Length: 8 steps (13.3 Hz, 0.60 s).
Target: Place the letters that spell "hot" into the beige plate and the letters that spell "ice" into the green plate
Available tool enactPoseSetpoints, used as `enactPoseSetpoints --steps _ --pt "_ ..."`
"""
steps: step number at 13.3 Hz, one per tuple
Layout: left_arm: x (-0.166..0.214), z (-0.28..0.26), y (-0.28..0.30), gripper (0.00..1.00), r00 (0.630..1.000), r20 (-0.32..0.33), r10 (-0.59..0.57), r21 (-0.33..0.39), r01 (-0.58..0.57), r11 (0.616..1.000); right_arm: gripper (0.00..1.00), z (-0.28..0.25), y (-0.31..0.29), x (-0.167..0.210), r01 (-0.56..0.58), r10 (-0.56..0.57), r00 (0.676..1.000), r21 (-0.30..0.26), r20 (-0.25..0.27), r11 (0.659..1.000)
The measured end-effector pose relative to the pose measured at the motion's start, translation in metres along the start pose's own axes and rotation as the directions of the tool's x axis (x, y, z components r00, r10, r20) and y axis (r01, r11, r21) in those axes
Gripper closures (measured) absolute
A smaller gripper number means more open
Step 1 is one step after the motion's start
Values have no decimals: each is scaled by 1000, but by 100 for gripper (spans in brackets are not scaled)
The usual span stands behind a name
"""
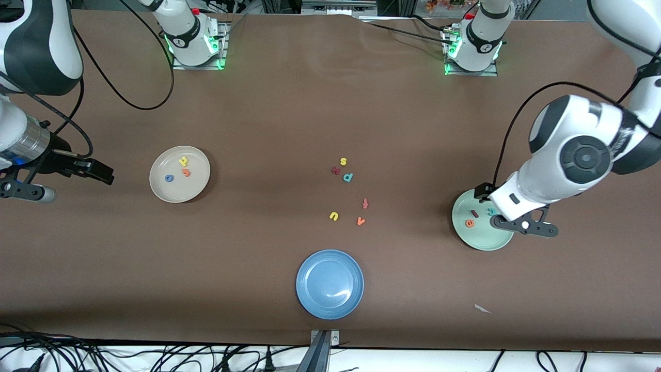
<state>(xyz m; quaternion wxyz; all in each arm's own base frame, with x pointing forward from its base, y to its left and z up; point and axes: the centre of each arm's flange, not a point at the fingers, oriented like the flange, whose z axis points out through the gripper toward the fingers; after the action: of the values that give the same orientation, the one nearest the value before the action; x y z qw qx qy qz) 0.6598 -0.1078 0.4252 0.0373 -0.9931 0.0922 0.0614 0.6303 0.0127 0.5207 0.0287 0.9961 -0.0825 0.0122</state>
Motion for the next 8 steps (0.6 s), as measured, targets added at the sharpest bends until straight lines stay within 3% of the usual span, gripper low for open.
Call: enactPoseSetpoints --steps 4,8 --pt "-11 -50 -12 0 995 -43 89 -43 -91 995 0 0 0 0 -1 1 1000 0 0 1000" --pt "-55 -118 -47 0 987 -81 141 -45 -145 988 0 0 0 0 -1 1 1000 0 0 1000"
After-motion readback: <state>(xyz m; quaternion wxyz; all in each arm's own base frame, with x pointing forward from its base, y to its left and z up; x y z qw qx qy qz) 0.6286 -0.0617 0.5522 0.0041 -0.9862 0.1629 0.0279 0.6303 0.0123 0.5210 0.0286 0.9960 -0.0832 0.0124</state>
